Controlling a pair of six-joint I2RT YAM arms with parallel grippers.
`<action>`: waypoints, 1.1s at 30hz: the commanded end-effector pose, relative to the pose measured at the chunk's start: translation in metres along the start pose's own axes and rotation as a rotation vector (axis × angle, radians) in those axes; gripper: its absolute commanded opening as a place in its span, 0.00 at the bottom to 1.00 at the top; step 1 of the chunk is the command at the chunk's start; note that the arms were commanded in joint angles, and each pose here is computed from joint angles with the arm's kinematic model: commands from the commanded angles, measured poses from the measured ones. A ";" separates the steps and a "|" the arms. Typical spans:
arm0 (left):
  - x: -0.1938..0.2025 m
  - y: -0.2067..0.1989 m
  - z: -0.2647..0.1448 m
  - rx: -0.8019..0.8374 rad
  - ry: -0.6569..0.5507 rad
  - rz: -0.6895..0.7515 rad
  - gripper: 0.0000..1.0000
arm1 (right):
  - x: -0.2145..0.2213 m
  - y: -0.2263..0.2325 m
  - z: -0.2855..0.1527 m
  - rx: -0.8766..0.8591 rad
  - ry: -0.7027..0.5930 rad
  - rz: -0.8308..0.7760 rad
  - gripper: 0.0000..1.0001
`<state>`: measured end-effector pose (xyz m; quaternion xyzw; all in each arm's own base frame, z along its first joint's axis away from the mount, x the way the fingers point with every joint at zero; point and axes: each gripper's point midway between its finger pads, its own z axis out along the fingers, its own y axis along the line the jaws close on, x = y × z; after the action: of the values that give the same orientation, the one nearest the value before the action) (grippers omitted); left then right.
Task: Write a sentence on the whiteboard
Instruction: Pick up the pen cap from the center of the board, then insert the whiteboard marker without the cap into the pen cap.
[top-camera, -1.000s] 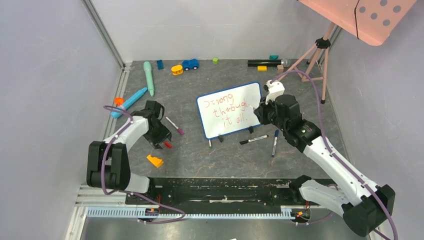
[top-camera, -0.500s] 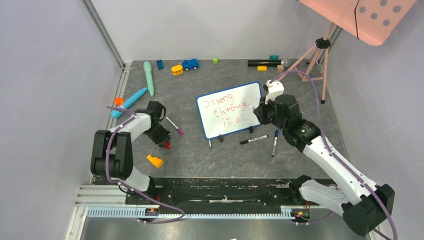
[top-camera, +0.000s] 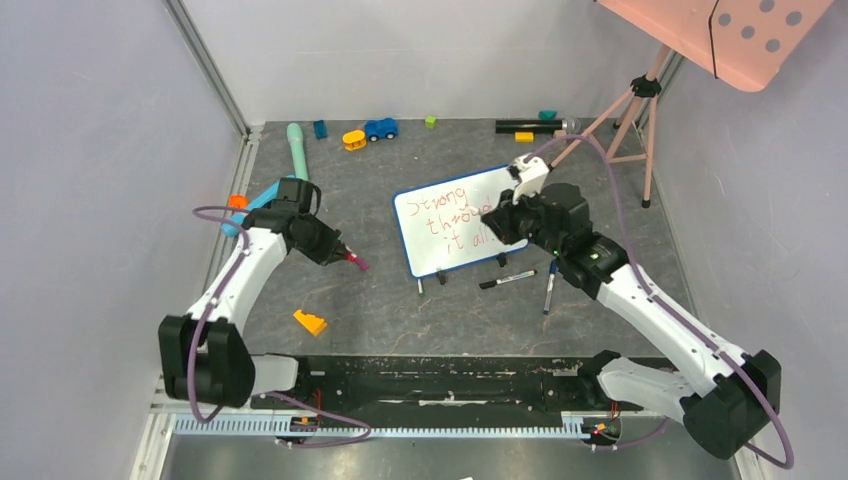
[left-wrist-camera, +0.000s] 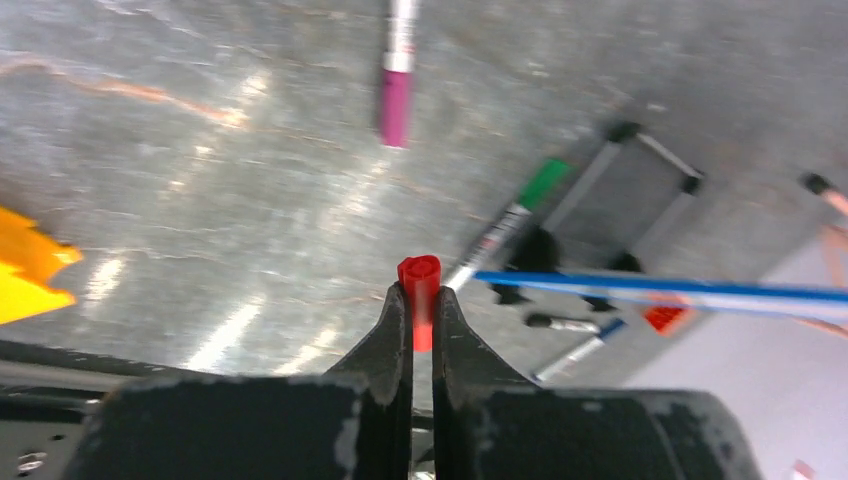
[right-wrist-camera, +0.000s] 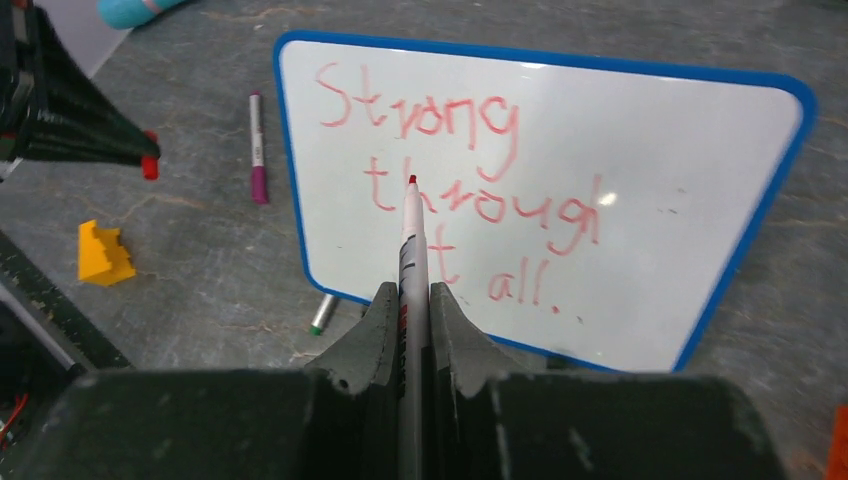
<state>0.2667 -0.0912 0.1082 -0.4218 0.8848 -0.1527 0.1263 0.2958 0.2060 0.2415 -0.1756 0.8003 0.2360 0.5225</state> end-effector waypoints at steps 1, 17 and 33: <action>0.011 -0.042 -0.036 0.165 0.057 -0.143 0.02 | -0.036 0.046 0.014 -0.152 -0.097 -0.035 0.00; 0.036 -0.117 -0.094 0.516 0.187 -0.400 0.02 | -0.047 0.105 0.032 -0.346 -0.080 -0.146 0.00; 0.044 -0.133 -0.088 0.516 0.234 -0.404 0.02 | -0.040 0.146 0.031 -0.516 -0.068 -0.178 0.00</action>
<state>0.2945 -0.1829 0.2089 -0.5242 0.7448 -0.4025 0.0920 0.2574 0.3337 0.2648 -0.3492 0.7141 0.3723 0.4791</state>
